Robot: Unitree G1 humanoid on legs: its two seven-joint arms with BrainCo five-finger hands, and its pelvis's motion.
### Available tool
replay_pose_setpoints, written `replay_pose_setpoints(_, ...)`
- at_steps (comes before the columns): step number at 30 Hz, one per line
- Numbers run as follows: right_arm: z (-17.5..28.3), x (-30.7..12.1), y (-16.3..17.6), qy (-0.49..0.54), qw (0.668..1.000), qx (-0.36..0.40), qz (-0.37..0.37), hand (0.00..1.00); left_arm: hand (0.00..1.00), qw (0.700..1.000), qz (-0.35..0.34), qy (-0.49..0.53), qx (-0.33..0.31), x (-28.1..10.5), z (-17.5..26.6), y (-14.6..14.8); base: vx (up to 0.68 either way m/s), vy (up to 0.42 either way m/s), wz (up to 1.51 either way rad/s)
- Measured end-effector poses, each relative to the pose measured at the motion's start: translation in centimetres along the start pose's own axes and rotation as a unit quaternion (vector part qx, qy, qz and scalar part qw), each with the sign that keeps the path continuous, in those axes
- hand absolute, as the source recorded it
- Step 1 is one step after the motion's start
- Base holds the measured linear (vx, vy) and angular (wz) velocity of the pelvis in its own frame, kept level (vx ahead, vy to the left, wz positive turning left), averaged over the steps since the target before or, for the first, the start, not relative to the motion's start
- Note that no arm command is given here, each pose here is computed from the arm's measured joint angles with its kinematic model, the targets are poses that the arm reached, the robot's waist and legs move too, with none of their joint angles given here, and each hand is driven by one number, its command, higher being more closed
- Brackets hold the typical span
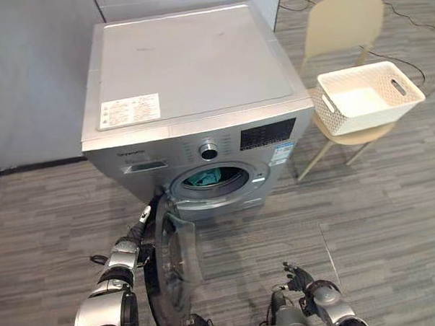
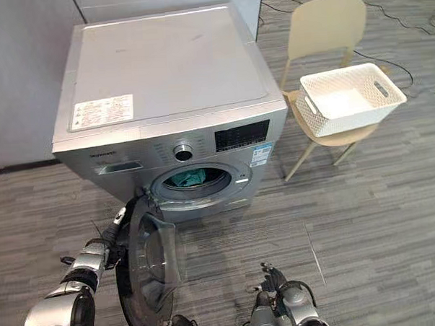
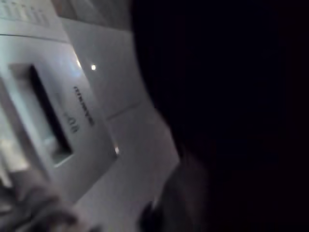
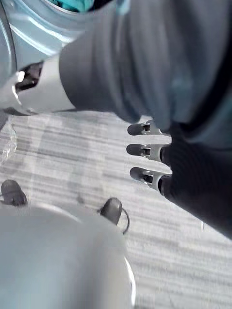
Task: Pick up the laundry basket with both hands and put the clothes into the washing machine.
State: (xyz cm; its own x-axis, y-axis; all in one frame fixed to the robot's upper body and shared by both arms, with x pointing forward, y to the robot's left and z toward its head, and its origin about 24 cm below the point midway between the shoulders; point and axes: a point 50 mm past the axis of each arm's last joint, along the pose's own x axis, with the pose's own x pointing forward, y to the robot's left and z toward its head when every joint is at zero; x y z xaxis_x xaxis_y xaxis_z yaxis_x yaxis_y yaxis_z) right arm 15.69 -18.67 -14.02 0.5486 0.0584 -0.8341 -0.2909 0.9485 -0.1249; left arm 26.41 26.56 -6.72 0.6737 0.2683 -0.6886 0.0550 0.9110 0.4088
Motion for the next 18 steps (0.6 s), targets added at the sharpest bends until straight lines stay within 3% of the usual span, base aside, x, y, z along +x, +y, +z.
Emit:
replay_pose_setpoints(2, -1.2, -0.1, -0.3, 0.024, 1.000, 0.010, -0.005, 0.00, 0.00, 0.999, 0.006, -0.006, 0.036, 0.1, 1.0, -0.3, -0.02, -0.039, -0.12)
replay_pose_setpoints(4, -1.4, -0.2, -0.2, 0.031, 0.999, 0.008, -0.004, 0.00, 0.00, 0.990, 0.017, -0.041, 0.134, 0.1, 4.1, -1.4, -0.05, 0.022, -0.02)
replay_pose_setpoints(9, 0.4, 0.1, 1.3, -0.007, 1.000, 0.007, 0.002, 0.00, 0.00, 0.969, 0.038, -0.089, 0.226, -0.3, 6.4, -3.0, -0.09, 0.036, 0.05)
replay_pose_setpoints(15, 3.1, 0.1, 2.3, -0.065, 0.998, 0.014, -0.003, 0.00, 0.00, 0.952, 0.014, -0.145, 0.268, -1.3, 7.2, -6.0, -0.09, -0.008, 0.13)
replay_pose_setpoints(18, 4.2, 0.2, 3.4, -0.084, 0.996, 0.022, 0.009, 0.00, 0.00, 0.953, -0.042, -0.193, 0.229, -2.5, 8.9, -9.6, 0.00, -0.095, 0.59)
